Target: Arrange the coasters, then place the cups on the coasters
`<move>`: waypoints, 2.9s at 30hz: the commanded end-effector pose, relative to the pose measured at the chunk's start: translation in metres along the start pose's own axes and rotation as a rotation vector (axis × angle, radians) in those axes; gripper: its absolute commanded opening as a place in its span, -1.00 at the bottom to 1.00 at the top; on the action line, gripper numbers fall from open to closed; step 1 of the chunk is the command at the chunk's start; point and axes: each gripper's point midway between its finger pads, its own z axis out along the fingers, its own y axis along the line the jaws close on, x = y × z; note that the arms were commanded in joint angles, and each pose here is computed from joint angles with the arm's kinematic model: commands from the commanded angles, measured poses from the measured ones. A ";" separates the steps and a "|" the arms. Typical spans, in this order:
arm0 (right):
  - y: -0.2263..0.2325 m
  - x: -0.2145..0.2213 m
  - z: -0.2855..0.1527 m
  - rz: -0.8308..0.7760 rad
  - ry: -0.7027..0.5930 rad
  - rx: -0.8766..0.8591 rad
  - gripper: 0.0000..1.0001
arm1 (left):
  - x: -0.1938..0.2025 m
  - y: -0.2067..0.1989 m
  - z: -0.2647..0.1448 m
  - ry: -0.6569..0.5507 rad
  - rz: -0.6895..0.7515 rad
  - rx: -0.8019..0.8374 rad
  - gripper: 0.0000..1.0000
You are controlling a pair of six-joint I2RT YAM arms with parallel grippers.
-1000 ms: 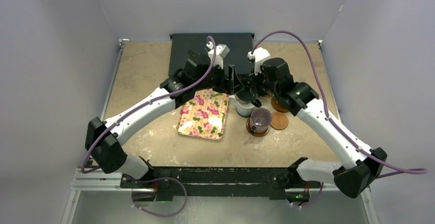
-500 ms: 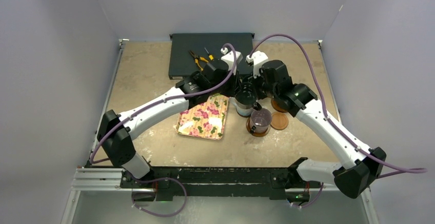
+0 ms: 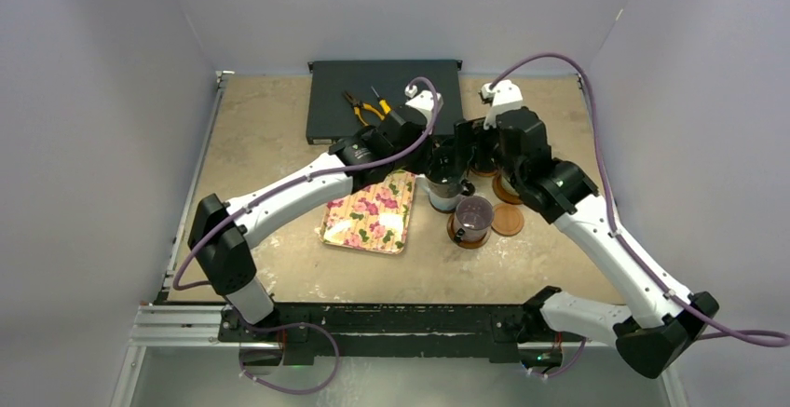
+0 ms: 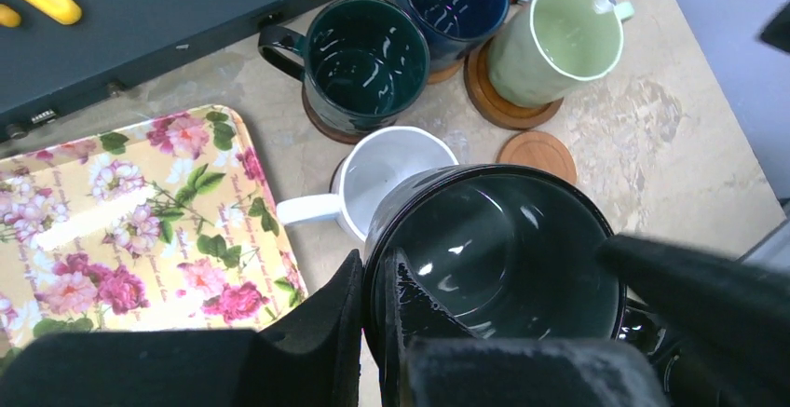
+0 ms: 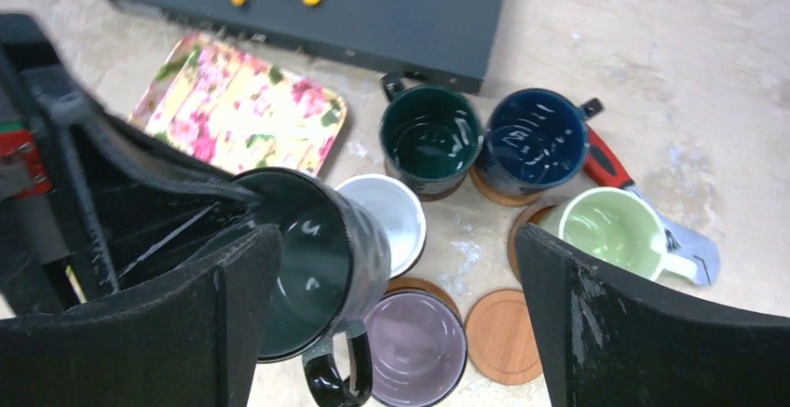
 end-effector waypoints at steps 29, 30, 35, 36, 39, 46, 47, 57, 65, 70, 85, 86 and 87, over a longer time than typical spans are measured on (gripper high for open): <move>-0.165 -0.117 -0.135 0.535 -0.680 0.475 0.96 | -0.002 -0.156 0.088 -0.052 0.079 0.187 -1.00; -0.165 -0.118 -0.139 0.540 -0.695 0.476 0.96 | 0.000 -0.159 0.091 -0.052 0.076 0.195 -1.00; -0.160 -0.121 -0.149 0.531 -0.736 0.446 0.96 | 0.001 -0.169 0.098 -0.062 0.071 0.218 -1.00; -0.160 -0.121 -0.149 0.528 -0.735 0.443 0.96 | 0.000 -0.170 0.097 -0.068 0.072 0.220 -1.00; -0.159 -0.120 -0.146 0.519 -0.727 0.439 0.96 | -0.002 -0.174 0.097 -0.079 0.071 0.232 -1.00; -0.154 -0.120 -0.142 0.511 -0.716 0.410 0.96 | 0.016 -0.171 0.115 -0.038 0.098 0.215 -1.00; -0.154 -0.120 -0.142 0.511 -0.716 0.409 0.96 | 0.017 -0.171 0.117 -0.035 0.102 0.213 -1.00; -0.149 -0.121 -0.146 0.505 -0.719 0.383 0.96 | 0.031 -0.168 0.138 -0.011 0.123 0.184 -1.00; -0.147 -0.119 -0.144 0.506 -0.713 0.374 0.96 | 0.042 -0.158 0.150 0.003 0.105 0.129 -1.00; -0.148 -0.119 -0.143 0.503 -0.709 0.375 0.96 | 0.044 -0.156 0.153 0.007 0.100 0.120 -1.00; -0.147 -0.117 -0.142 0.495 -0.702 0.373 0.96 | 0.047 -0.150 0.158 -0.001 0.111 0.094 -1.00; -0.147 -0.117 -0.142 0.496 -0.702 0.374 0.96 | 0.048 -0.151 0.158 0.000 0.111 0.095 -1.00; -0.147 -0.117 -0.142 0.495 -0.701 0.376 0.96 | 0.048 -0.151 0.158 0.000 0.111 0.095 -1.00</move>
